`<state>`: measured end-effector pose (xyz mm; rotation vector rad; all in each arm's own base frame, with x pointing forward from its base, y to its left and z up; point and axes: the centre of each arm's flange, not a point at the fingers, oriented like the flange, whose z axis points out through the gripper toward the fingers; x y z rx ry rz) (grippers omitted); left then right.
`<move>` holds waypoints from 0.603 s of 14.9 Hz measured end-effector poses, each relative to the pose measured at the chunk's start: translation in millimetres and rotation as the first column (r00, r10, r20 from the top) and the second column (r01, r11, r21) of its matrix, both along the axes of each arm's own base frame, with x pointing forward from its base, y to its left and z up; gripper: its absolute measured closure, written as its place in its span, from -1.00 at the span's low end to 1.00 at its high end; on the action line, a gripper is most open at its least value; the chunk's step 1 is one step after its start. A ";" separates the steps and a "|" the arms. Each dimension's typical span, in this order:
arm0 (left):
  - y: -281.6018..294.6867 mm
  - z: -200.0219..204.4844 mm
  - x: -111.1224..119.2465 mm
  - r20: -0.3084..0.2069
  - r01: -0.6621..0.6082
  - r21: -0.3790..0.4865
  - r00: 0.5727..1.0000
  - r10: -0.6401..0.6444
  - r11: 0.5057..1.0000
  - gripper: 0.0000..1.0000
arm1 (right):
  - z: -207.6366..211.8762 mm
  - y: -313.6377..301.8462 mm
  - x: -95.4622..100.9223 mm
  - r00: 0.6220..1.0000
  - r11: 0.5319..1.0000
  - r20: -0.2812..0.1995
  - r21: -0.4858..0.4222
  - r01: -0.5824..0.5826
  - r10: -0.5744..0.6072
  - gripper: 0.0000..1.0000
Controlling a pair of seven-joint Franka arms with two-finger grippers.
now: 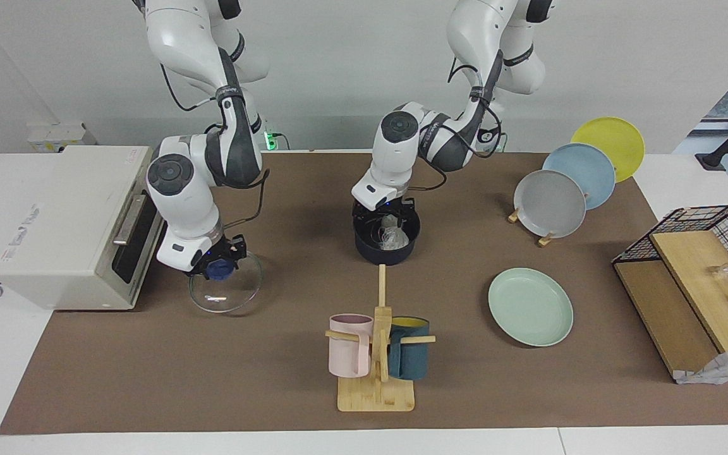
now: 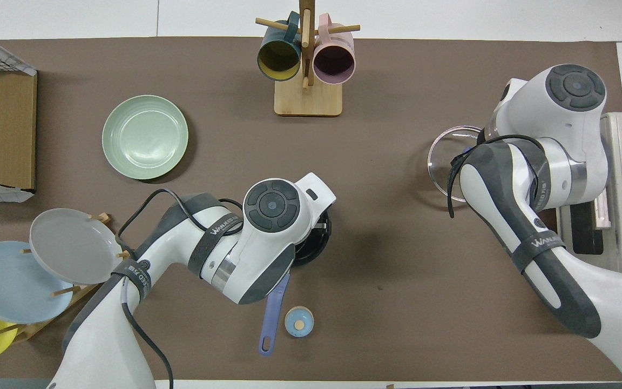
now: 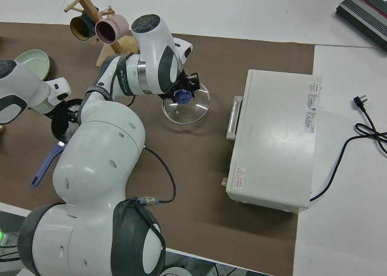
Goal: Transfer vermicelli from pot to plate
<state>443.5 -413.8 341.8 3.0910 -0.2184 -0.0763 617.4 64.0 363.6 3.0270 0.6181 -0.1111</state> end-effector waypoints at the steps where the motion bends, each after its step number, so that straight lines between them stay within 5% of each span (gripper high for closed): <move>1: 0.5 -2.5 0.6 0.002 0.005 0.007 1.000 -0.005 1.000 -1.00 | -6.0 0.4 -2.0 1.000 1.000 -0.009 -0.001 -0.001 0.001 -0.32; 9: 0.5 -13.2 1.4 0.009 0.018 0.014 1.000 -0.018 1.000 -1.00 | -32.7 -0.5 -11.3 1.000 1.000 -0.011 0.000 -0.004 0.004 -0.32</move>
